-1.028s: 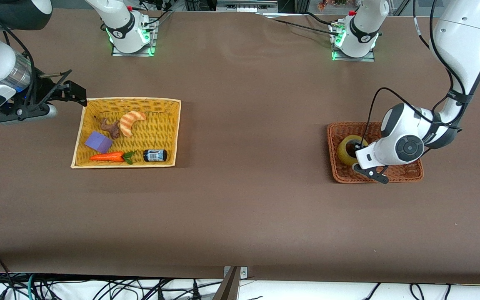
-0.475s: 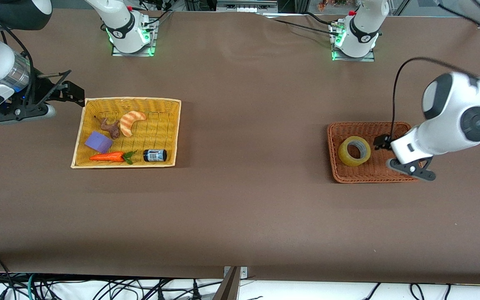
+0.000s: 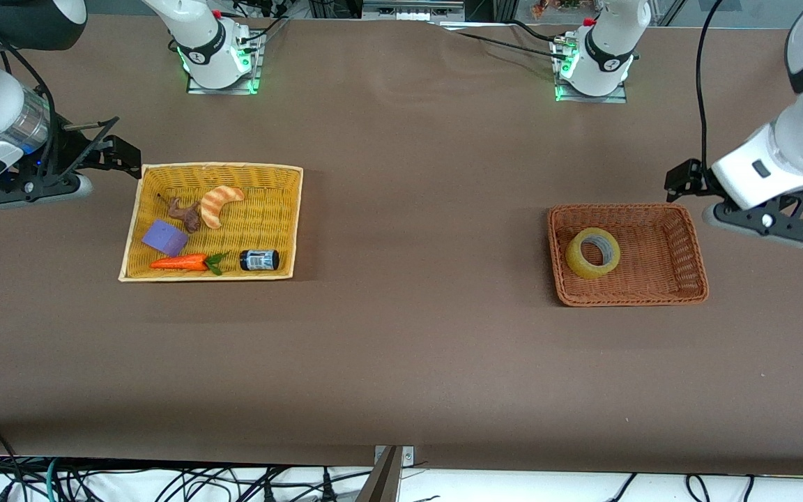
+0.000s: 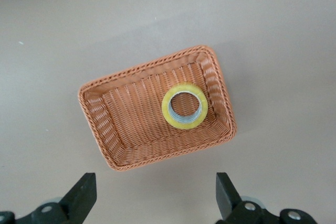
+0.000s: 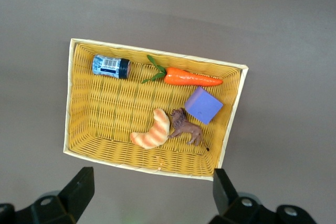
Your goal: Transfer tape with both arms
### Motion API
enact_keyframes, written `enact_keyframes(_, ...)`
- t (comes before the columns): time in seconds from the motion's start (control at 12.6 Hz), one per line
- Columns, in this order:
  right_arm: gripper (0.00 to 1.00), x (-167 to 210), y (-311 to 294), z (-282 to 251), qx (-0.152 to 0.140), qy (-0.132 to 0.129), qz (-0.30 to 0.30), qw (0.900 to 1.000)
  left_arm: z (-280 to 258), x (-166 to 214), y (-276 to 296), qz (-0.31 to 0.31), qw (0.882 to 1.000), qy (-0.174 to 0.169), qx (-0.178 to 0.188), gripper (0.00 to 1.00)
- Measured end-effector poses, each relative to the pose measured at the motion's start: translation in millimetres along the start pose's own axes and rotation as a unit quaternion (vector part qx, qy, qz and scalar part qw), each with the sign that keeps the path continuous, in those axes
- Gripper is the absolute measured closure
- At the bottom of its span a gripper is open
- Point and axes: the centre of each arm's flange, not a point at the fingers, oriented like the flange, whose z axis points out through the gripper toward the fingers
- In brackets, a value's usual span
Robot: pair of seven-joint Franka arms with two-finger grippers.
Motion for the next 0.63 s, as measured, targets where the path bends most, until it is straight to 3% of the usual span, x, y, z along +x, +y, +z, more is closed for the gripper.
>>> enact_keyframes(0.24, 0.00, 0.0, 0.2, 0.0, 0.000, 0.000, 0.000, 1.000, -8.4, -7.8, -26.9, -0.052, 0.997, 0.029, -0.040, 0.00)
enact_keyframes(0.4, 0.00, 0.0, 0.3, -0.1, 0.000, 0.000, 0.000, 1.000, 11.8, -13.3, -56.9, -0.085, 0.995, 0.022, -0.044, 0.00)
enact_keyframes(0.63, 0.00, 0.0, 0.2, 0.0, 0.000, 0.000, 0.000, 1.000, 19.8, -26.6, -37.2, -0.083, 0.995, 0.038, -0.036, 0.00)
